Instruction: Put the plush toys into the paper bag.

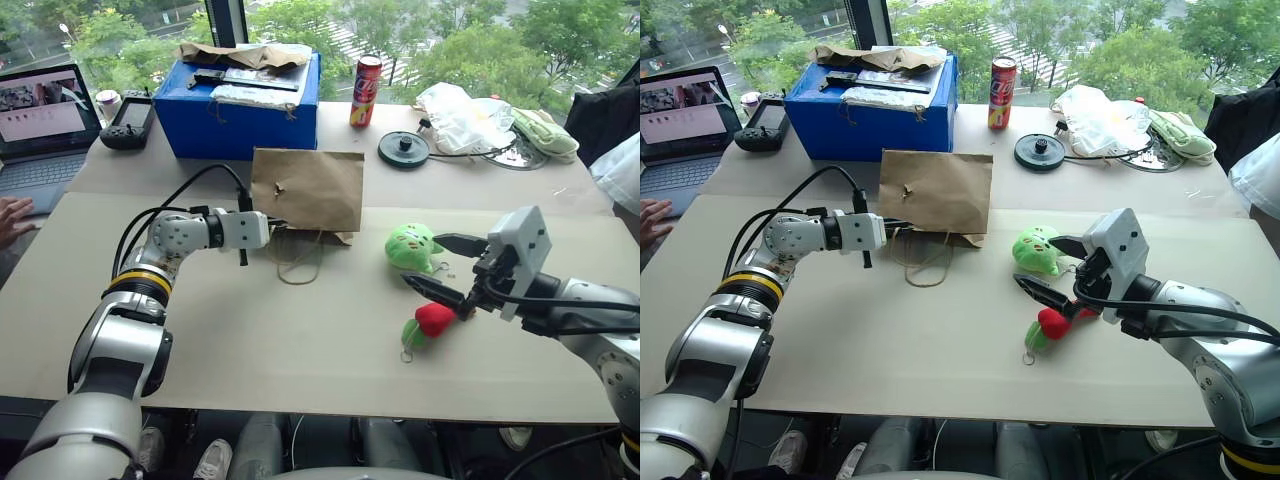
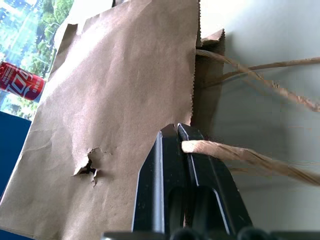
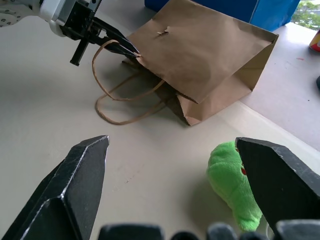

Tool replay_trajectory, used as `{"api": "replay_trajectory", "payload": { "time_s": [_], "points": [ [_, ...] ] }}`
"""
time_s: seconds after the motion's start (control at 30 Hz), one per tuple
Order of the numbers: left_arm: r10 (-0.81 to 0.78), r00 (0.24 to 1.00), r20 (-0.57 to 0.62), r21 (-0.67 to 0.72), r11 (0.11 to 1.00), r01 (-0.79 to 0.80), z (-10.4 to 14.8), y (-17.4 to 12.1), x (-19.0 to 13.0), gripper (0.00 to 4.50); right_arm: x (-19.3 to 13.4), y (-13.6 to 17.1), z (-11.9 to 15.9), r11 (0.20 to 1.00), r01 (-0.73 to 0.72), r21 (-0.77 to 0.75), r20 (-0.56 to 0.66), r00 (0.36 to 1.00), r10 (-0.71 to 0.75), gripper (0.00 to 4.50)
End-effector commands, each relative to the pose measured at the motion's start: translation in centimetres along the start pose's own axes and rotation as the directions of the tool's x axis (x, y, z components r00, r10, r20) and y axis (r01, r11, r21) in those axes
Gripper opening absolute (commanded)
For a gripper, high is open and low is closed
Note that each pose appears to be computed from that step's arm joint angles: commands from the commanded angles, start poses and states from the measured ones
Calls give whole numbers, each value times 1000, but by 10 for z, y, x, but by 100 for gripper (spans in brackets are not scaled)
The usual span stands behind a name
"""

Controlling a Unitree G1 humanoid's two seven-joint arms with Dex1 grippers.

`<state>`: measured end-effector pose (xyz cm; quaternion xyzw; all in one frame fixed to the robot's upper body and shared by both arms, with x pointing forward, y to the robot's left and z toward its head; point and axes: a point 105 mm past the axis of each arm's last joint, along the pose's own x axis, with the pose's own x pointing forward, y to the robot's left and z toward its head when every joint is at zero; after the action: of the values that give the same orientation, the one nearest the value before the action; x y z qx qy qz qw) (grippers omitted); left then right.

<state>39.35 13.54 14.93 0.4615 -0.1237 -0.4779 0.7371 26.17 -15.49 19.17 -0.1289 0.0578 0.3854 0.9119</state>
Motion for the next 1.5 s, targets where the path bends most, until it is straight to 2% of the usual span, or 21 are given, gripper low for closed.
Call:
{"api": "replay_trajectory", "payload": {
  "time_s": [0.03,0.3,0.43,0.53,0.73,0.93,1.1,1.17,1.37,1.4,1.5],
  "points": [
    [30,995,97,-22,999,-28,17,12,-8,7,1,-2,7,1000,8,-30,26,1000,-7,450],
    [-22,979,201,-224,972,67,46,-3,-41,7,6,-3,3,1000,7,-22,17,1000,-6,450],
    [129,956,263,-451,892,4,70,30,-63,7,10,-2,2,1000,0,-13,26,1000,0,450],
    [203,946,251,-542,839,-36,71,42,-69,7,13,-2,1,1000,1,-9,25,1000,-1,450],
    [194,956,219,-584,811,-31,68,34,-66,7,19,-5,0,1000,27,-1,25,999,-27,450],
    [184,960,213,-586,810,-25,67,30,-62,7,43,3,5,997,39,68,56,998,-43,450],
    [179,958,224,-584,811,-16,69,30,-58,0,65,17,7,992,39,123,59,997,-47,313],
    [175,957,233,-582,813,-7,71,30,-57,0,74,28,11,991,19,132,67,997,-28,235],
    [149,948,280,-573,819,40,84,27,-48,0,106,33,17,982,54,178,71,995,-68,29],
    [143,948,285,-569,821,47,86,26,-47,0,109,34,18,981,59,184,72,995,-73,4],
    [139,945,295,-571,819,58,89,25,-45,0,118,35,17,979,80,187,67,993,-93,4]
  ]
}}
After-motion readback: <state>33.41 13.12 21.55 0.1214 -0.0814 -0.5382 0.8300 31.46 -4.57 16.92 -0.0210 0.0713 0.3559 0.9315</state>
